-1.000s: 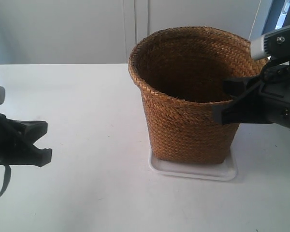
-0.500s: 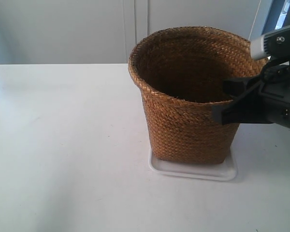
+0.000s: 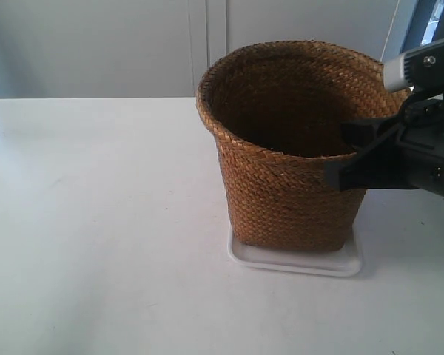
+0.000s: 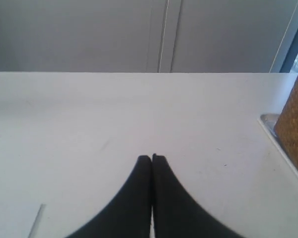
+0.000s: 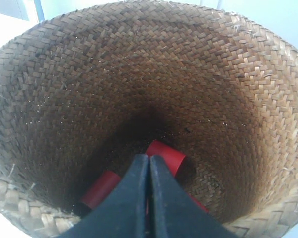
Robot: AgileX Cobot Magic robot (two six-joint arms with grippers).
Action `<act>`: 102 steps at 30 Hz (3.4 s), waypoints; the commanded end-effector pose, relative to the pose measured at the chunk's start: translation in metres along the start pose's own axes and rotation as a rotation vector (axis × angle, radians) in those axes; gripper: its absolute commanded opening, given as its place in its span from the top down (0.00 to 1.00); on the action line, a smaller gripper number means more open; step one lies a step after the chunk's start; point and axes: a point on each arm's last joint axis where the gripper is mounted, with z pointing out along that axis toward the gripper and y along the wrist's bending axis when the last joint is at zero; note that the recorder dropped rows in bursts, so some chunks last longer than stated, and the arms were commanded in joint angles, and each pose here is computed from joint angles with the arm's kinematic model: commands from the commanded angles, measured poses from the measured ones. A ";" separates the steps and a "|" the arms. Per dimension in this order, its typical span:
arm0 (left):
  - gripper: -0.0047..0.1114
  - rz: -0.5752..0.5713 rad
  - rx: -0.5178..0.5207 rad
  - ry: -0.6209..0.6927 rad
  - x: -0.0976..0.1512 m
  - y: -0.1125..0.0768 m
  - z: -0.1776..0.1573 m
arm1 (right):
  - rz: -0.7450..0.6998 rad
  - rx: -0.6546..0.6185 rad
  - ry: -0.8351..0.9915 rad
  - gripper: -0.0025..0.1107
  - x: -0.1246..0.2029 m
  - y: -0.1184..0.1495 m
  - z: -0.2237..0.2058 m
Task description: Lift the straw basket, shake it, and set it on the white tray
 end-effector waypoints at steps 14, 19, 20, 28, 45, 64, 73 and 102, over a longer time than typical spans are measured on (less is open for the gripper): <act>0.96 0.210 -0.094 -0.057 0.028 0.007 -0.019 | -0.010 -0.005 0.012 0.98 0.003 0.001 0.000; 0.96 0.195 -0.069 0.089 0.042 0.005 -0.019 | -0.010 -0.005 0.012 0.98 0.003 0.001 0.000; 0.96 0.189 -0.045 0.155 0.048 0.003 -0.020 | -0.010 -0.005 0.012 0.98 0.003 0.001 0.000; 0.96 0.073 -0.066 0.194 0.071 0.007 -0.015 | -0.010 -0.005 0.012 0.98 0.003 0.001 0.000; 0.96 0.032 -0.054 0.244 0.075 0.006 -0.016 | -0.010 -0.005 0.012 0.98 0.003 0.001 0.000; 0.96 0.033 -0.055 0.243 0.075 0.006 -0.016 | -0.010 -0.005 0.012 0.98 0.003 0.001 0.000; 0.96 0.033 -0.055 0.243 0.075 0.006 -0.016 | -0.010 -0.006 0.019 0.98 0.003 0.001 -0.001; 0.96 0.033 -0.055 0.243 0.075 0.006 -0.016 | 0.052 0.262 -0.242 0.98 0.134 -0.015 -0.112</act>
